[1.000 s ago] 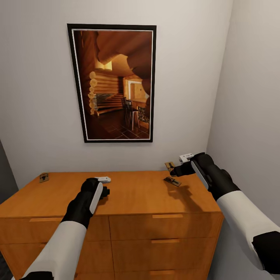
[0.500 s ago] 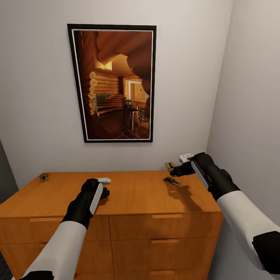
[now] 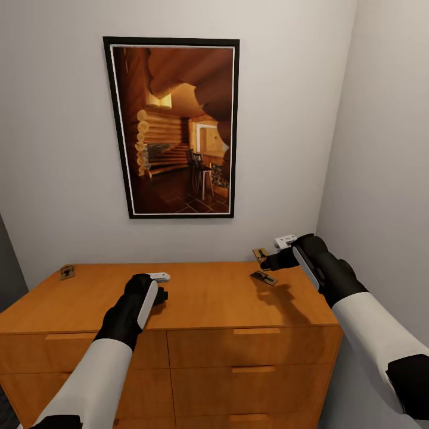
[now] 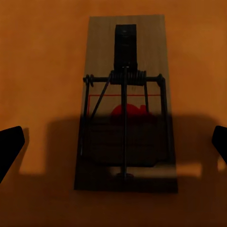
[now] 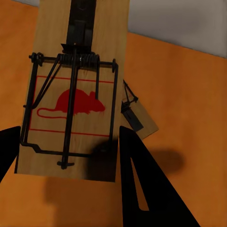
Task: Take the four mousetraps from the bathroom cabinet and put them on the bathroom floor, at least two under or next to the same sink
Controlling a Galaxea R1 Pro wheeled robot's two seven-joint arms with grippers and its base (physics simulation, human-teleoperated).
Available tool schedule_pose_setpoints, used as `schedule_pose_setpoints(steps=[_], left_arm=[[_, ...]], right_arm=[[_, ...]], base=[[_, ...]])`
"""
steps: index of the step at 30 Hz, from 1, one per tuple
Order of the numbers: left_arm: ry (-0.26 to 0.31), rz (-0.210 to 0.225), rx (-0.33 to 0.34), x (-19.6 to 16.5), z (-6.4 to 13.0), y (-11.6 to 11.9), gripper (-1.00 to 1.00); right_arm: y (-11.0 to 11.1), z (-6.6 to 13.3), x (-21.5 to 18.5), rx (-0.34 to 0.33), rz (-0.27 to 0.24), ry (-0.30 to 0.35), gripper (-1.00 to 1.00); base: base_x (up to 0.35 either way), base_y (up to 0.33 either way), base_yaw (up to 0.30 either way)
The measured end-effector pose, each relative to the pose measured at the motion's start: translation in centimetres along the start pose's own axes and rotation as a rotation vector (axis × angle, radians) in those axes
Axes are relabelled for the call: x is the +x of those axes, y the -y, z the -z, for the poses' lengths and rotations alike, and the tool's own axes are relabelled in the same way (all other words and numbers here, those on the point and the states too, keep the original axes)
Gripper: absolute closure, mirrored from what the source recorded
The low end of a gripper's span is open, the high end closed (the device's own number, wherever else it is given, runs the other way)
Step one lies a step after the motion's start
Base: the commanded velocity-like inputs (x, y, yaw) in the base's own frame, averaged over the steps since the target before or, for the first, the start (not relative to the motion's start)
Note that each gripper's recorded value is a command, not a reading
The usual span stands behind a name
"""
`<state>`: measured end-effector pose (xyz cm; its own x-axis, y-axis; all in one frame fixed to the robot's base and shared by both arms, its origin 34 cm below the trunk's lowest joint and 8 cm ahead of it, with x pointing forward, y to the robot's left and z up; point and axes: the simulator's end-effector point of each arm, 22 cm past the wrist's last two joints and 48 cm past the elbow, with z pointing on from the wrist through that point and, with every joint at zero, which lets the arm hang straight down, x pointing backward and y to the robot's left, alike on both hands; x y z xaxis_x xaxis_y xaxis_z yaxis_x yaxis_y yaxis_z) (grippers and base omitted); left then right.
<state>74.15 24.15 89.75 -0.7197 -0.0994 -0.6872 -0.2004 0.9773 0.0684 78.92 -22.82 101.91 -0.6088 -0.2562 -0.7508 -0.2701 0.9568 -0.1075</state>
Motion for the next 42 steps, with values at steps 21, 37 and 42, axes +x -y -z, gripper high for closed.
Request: schedule_pose_setpoints(steps=[21,37,42], left_arm=[[0.000,0.000,-0.004,0.0,0.0,-0.2,1.00],[0.156,0.052,-0.054,-6.1,5.3,-2.6,1.00],[0.190,0.065,-0.069,-7.2,6.4,-3.3,1.00]], right_arm=[[0.0,0.0,0.0,-0.001,0.000,0.000,1.00],[0.0,0.0,0.0,-0.002,-0.001,-0.001,1.00],[0.0,0.0,0.0,-0.002,0.000,-0.001,1.00]], base=[[0.000,0.000,0.000],[0.000,0.000,0.000],[0.000,0.000,0.000]])
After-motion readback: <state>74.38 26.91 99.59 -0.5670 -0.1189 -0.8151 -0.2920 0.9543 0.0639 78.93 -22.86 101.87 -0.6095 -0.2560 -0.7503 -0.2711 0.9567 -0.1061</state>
